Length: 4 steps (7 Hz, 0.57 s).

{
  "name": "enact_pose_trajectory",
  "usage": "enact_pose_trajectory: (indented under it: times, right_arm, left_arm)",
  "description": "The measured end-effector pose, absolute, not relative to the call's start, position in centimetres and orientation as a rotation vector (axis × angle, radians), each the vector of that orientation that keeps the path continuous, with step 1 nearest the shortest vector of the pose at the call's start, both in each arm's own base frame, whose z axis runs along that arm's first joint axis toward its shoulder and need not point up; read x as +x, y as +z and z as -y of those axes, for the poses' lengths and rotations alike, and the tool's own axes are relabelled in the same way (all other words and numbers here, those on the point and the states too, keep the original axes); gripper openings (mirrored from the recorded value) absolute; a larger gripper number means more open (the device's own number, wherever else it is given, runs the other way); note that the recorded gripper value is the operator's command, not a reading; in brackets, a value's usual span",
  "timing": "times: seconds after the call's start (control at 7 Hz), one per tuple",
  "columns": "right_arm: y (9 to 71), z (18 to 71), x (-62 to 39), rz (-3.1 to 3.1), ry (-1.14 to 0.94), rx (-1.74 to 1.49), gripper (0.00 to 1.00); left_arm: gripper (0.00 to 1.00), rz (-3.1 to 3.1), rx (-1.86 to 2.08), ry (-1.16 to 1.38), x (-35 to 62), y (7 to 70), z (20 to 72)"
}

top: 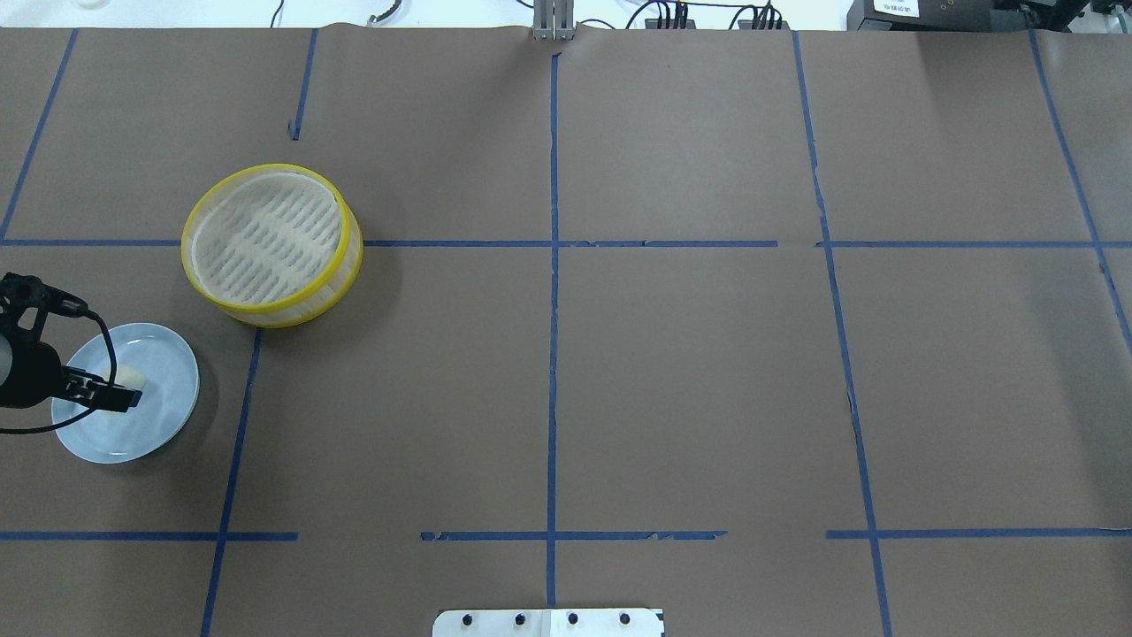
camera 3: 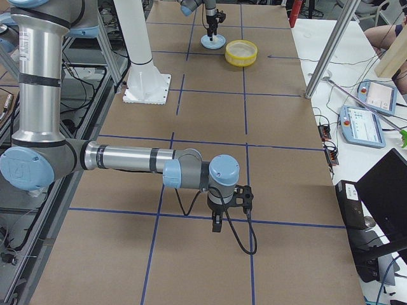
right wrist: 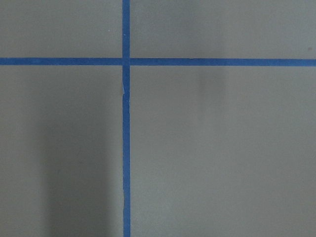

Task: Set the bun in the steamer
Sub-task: 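Close the left gripper on the bun and lift it off the plate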

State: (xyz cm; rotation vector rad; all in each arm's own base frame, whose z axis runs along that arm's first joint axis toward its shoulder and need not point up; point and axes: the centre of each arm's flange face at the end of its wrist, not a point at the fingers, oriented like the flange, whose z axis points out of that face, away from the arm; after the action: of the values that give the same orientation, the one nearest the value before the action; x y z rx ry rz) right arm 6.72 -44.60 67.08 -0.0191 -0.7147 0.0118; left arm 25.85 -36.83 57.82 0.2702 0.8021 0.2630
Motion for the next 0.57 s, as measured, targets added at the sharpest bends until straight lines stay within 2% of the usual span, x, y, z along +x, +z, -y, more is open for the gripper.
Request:
enact_pose_trajectory:
  times: [0.14, 0.57]
  right_arm:
    - [67.08, 44.59, 6.71, 0.715, 0.012, -0.019, 1.00]
    - [67.08, 44.59, 6.72, 0.715, 0.012, -0.019, 1.00]
  left_arm:
    - [0.86, -0.800, 0.266, 0.265, 26.10, 58.07, 36.88]
    - [0.72, -0.799, 0.264, 0.266, 26.53, 58.28, 37.18]
